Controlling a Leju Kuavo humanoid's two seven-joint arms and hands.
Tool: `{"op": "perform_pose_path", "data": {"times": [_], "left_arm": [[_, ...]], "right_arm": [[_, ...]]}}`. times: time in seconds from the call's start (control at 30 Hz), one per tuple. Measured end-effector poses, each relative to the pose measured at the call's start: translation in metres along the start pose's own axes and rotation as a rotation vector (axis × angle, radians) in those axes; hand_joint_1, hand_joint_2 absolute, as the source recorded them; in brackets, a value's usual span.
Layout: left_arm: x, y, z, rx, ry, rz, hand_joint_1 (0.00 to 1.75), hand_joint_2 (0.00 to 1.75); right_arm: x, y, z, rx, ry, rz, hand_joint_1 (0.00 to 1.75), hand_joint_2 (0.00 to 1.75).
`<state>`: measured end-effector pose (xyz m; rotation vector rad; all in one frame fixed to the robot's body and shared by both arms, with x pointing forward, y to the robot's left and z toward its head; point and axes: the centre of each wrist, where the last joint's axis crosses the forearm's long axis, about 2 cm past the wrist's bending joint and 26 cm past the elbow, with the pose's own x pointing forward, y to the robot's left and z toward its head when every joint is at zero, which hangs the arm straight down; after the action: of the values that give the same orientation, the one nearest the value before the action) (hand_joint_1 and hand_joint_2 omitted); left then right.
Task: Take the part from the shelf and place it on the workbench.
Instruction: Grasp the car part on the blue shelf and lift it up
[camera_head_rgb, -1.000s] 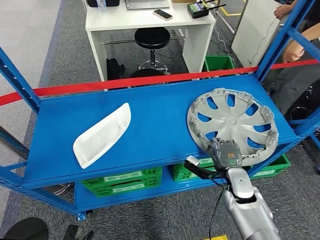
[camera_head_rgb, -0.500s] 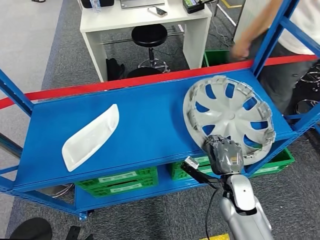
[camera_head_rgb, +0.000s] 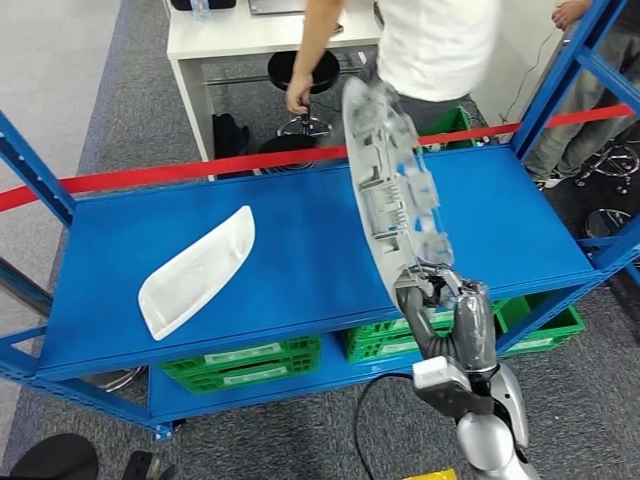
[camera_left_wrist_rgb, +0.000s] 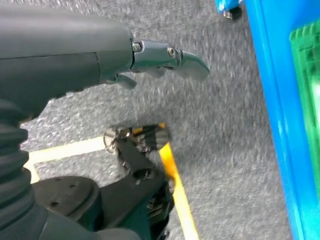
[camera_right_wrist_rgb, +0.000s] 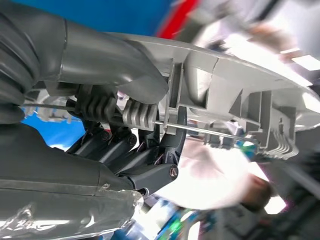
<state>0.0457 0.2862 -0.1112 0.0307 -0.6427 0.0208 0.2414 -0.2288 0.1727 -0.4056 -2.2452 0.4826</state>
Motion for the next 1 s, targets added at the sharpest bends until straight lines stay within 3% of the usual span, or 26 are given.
{"op": "perform_pose_path", "data": {"times": [0.47, 0.73, 1.0], "left_arm": [[-0.001, 0.0, 0.0, -0.008, -0.021, 0.004, 0.0, 1.75], [-0.002, -0.001, 0.001, -0.01, -0.026, 0.012, 0.0, 1.75], [-0.002, -0.001, 0.001, -0.004, -0.021, 0.029, 0.0, 1.75]], "right_arm": [[0.044, -0.015, -0.014, 0.027, -0.344, -0.718, 1.75, 1.75], [0.052, -0.013, -0.014, 0.087, -0.405, -0.859, 1.75, 1.75], [0.072, 0.007, -0.014, 0.261, -0.449, -1.017, 1.75, 1.75]]}}
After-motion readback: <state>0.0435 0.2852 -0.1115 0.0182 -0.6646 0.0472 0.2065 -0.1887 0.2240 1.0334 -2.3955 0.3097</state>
